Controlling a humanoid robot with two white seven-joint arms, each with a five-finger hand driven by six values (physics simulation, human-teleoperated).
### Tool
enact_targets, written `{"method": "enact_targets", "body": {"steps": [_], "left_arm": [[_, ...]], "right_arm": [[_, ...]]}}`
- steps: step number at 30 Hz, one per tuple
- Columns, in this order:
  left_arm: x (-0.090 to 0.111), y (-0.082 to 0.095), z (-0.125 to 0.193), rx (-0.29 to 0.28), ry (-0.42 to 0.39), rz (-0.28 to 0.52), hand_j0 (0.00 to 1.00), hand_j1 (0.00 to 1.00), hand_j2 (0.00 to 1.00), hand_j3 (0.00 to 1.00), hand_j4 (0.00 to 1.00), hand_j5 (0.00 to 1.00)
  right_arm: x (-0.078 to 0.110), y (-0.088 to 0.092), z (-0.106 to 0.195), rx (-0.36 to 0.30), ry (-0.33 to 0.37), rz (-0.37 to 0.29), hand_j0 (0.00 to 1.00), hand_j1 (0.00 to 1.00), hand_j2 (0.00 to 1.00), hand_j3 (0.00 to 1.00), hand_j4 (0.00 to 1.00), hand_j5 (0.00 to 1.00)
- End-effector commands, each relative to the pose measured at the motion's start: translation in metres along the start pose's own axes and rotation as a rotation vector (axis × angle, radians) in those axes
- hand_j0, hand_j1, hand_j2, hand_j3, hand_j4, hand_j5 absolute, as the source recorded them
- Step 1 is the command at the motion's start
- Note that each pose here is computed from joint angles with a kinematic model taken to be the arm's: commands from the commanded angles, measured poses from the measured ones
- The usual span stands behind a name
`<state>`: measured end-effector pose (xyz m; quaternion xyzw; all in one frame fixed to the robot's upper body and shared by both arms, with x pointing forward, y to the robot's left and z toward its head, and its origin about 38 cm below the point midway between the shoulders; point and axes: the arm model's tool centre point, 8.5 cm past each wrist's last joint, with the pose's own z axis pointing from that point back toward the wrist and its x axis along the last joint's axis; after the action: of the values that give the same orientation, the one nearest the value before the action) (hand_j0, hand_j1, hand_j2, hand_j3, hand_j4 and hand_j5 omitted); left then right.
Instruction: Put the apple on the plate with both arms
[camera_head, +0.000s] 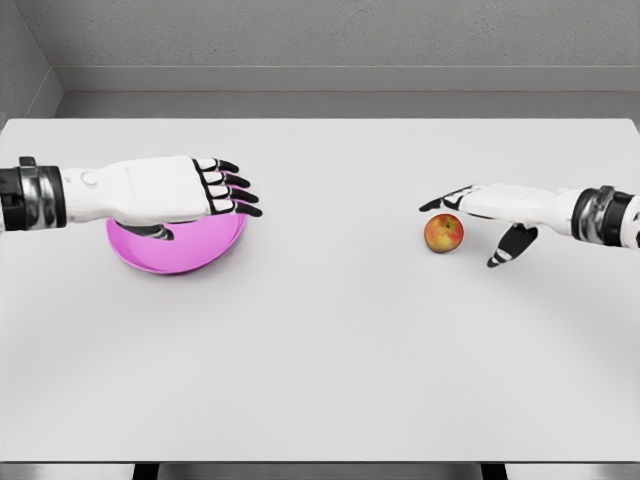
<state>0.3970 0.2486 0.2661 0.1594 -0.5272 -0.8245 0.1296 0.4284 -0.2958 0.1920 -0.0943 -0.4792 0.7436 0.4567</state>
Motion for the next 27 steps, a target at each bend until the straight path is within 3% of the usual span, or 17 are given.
{"method": "enact_targets", "body": {"steps": [1, 13, 27], "left_arm": [[0.000, 0.000, 0.001, -0.001, 0.002, 0.004, 1.00, 1.00, 1.00, 1.00, 1.00, 1.00], [0.000, 0.000, 0.002, -0.006, 0.001, 0.002, 1.00, 1.00, 1.00, 1.00, 1.00, 1.00], [-0.001, 0.001, 0.002, -0.007, 0.003, 0.000, 1.00, 1.00, 1.00, 1.00, 1.00, 1.00]], "right_arm": [[-0.001, 0.004, -0.007, 0.006, 0.003, -0.007, 1.00, 1.00, 1.00, 1.00, 1.00, 1.00], [-0.009, -0.009, -0.023, -0.024, 0.009, -0.041, 1.00, 1.00, 1.00, 1.00, 1.00, 1.00], [-0.015, 0.003, -0.035, 0.010, 0.013, -0.061, 1.00, 1.00, 1.00, 1.00, 1.00, 1.00]]}}
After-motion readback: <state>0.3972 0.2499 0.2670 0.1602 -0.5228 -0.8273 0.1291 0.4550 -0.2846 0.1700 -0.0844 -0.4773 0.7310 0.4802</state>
